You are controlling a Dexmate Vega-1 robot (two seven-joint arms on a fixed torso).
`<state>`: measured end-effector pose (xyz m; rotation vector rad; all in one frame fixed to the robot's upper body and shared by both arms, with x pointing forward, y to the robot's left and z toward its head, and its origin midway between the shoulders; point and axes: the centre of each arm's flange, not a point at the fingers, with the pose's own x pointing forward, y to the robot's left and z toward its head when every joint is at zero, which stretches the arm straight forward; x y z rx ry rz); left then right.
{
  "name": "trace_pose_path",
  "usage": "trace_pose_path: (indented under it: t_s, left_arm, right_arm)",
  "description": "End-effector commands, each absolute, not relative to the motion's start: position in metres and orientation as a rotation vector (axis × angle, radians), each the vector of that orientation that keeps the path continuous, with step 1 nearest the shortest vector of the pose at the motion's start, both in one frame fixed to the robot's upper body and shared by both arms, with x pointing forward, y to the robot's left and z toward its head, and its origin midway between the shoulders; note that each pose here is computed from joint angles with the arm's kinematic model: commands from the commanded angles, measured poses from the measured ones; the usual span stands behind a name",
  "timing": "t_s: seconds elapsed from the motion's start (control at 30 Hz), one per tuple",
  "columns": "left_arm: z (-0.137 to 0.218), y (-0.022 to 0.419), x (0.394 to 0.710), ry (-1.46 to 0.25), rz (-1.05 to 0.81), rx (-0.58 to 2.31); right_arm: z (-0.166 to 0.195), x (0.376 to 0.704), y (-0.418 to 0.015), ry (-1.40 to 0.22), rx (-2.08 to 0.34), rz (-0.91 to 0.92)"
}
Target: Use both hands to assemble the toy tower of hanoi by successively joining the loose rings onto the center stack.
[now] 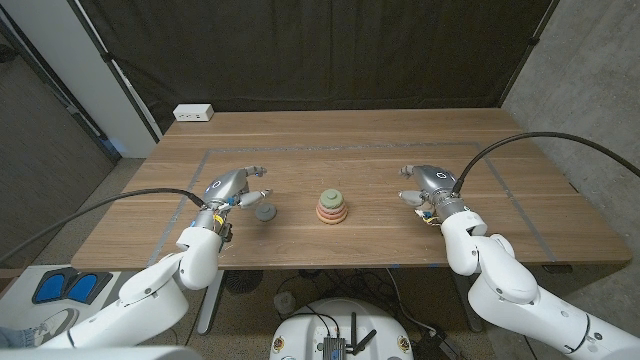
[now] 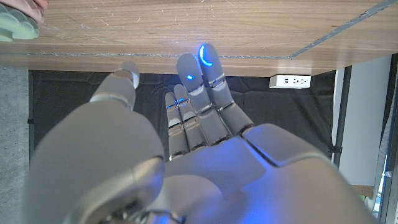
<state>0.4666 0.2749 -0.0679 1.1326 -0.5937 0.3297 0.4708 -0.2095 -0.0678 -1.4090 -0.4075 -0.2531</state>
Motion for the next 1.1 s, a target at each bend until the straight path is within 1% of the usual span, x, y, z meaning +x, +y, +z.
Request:
trace_pose_path:
  t_s: [0.03,0.33,1.1]
  left_arm:
    - [-0.064,0.272,0.464,-0.579,0.323,1.169]
    - [-0.052,0.279,0.457,-0.527,0.262,1.313]
    - [-0.03,0.28,0.461,-0.434,0.101,1.556]
  right_arm:
    - [-0.079,0.473,-0.221,-0.403,-1.389,-0.294]
    - [-0.083,0.471,-0.221,-0.41,-1.365,-0.301]
    - [-0.085,0.465,-0.216,-0.401,-1.354,-0.301]
